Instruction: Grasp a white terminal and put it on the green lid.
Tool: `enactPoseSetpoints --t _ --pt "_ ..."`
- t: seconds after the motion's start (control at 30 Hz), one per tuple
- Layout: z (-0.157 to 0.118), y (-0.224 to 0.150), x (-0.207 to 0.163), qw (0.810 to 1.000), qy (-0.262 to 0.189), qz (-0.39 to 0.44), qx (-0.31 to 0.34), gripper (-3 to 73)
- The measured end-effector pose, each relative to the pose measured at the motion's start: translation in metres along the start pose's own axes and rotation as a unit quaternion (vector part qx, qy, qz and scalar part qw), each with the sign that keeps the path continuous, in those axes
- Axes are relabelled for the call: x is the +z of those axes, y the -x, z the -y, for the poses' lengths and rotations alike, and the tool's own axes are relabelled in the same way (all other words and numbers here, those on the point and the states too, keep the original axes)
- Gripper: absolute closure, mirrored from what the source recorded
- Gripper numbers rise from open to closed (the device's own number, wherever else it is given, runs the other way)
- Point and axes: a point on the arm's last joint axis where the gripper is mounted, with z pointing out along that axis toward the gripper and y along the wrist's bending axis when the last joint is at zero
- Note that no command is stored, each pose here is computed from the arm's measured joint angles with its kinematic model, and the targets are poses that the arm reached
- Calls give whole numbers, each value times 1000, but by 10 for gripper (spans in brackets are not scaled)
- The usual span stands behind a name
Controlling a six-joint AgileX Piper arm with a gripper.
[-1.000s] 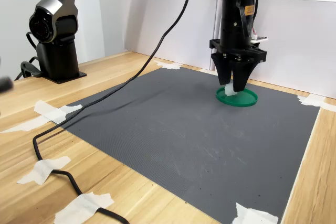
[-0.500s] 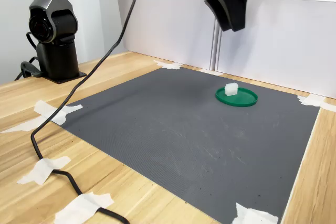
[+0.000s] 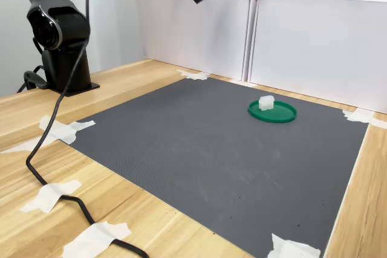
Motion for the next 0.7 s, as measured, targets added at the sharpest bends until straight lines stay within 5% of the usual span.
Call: enactPoseSetpoints --t 0.37,0.7 --pt "-17 -60 -61 974 -103 126 158 711" --pt "-48 -106 -79 959 -126 184 176 711"
